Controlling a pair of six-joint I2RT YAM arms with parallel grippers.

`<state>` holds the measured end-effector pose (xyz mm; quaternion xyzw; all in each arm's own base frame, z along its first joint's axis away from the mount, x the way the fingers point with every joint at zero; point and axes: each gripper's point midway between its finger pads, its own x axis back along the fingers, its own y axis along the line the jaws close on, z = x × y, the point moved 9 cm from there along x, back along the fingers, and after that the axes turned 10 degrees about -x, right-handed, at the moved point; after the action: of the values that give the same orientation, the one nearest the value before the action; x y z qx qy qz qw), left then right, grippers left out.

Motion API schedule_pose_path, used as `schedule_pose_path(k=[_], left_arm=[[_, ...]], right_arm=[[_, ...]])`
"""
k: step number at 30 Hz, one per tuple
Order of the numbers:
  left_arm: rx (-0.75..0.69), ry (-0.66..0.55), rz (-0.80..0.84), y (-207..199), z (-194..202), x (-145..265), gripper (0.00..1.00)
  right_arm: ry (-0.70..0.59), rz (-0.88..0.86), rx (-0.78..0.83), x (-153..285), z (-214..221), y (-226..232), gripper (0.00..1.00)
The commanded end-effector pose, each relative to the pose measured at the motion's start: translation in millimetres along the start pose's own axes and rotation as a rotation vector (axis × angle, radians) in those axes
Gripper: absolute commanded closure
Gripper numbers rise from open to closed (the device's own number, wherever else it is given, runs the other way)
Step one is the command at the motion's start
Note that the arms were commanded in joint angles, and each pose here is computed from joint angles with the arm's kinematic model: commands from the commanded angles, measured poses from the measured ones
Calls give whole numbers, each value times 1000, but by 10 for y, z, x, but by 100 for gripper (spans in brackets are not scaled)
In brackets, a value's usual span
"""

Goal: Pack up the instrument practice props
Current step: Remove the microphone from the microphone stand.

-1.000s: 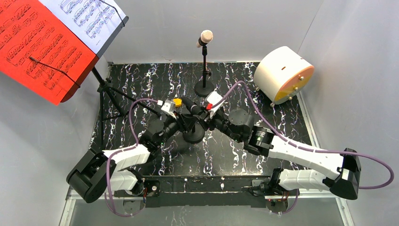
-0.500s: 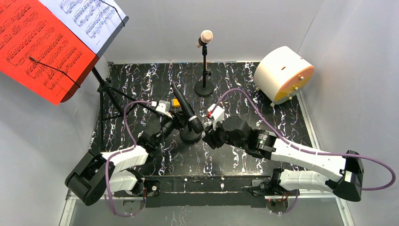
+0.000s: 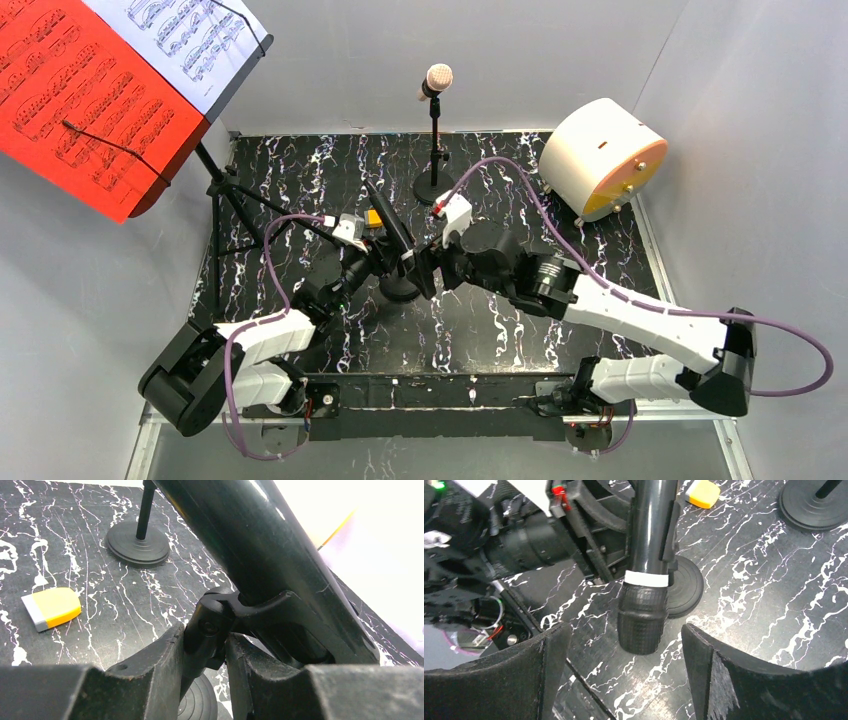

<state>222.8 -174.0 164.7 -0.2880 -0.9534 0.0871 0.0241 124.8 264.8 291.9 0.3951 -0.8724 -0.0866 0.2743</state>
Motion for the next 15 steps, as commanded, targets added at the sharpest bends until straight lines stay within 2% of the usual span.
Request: schedule_pose_path(k=[1,8,15], left_arm=[[-9,23,-50,85,48,0,100],[3,22,-48,77,49,9,100],[20,26,-54,74,52,-22,100]], right_arm=[[-54,30,-43,-161,-184,4,11],[-4,-4,-65,-438,-181,-172,12],[44,-93,-37,-632,-120,-126,20]])
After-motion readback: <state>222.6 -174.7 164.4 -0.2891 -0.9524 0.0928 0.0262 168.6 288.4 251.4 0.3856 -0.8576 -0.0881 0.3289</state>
